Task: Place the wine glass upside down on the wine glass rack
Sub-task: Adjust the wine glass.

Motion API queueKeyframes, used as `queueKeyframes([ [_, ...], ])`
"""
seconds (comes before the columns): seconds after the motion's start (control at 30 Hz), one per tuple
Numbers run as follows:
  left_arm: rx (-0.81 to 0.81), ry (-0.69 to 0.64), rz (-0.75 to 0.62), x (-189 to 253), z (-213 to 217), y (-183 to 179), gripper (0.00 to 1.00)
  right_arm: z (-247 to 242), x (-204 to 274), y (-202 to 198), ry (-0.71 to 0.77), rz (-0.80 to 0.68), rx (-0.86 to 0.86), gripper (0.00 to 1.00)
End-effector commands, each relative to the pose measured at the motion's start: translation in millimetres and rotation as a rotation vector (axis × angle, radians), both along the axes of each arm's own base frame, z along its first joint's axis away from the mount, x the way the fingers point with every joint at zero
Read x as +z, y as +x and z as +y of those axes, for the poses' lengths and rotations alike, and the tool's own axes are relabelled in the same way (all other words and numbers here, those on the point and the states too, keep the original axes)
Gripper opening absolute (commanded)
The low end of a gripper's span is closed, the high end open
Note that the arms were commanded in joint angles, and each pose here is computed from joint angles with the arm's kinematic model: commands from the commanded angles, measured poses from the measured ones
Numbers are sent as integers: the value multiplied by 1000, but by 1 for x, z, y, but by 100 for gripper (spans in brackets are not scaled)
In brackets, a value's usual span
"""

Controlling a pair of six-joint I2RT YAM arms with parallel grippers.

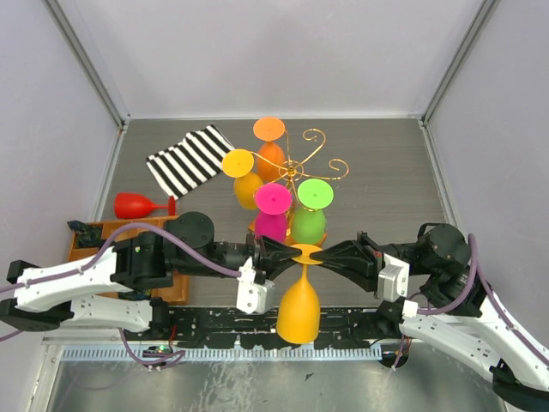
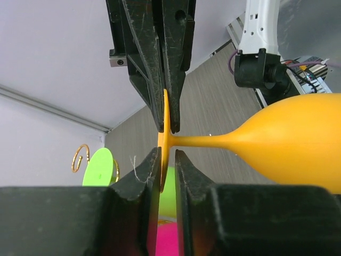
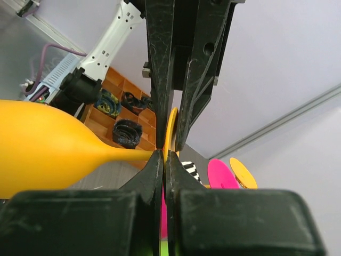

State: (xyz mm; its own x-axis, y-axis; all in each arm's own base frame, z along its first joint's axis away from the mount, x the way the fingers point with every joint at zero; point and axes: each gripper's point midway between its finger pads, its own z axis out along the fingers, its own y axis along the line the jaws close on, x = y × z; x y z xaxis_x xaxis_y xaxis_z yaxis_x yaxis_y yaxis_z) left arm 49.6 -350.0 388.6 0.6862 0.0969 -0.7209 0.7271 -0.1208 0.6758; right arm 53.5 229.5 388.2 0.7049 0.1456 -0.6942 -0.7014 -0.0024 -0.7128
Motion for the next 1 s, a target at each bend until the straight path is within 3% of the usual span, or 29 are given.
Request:
queueKeyframes([
  [0.0, -11, -69, -11, 24, -2, -3, 18, -2, 21, -8, 75, -39, 32, 1],
  [0.1, -9, -76, -13, 26, -2, -3, 8, -2, 19, -8, 73, -32, 30, 1],
  [0.17, 1, -84, -19, 27, -1, -1, 0, -3, 18, -6, 76, -5, 13, 14],
  [0.2, 9, -89, -24, 28, 0, 0, 0, -4, 20, -2, 84, 30, -8, 21],
  [0.33, 45, -89, -58, 27, 5, 7, 0, -9, 24, 4, 87, 143, -67, 37],
  [0.53, 103, -77, -136, 31, 18, 19, 0, -22, 25, 4, 128, 333, -124, 46],
  [0.6, 118, -69, -159, 31, 22, 23, 0, -29, 25, 16, 187, 445, -201, 51],
  [0.67, 130, -58, -176, 31, 26, 25, 0, -42, 33, 35, 317, 619, -306, 65],
  [0.8, 161, -49, -200, 35, 34, 31, 0, -71, 28, 67, 505, 952, -512, 66],
  [0.97, 177, -58, -208, 38, 43, 33, 0, -87, -14, 90, 469, 1222, -772, 66],
])
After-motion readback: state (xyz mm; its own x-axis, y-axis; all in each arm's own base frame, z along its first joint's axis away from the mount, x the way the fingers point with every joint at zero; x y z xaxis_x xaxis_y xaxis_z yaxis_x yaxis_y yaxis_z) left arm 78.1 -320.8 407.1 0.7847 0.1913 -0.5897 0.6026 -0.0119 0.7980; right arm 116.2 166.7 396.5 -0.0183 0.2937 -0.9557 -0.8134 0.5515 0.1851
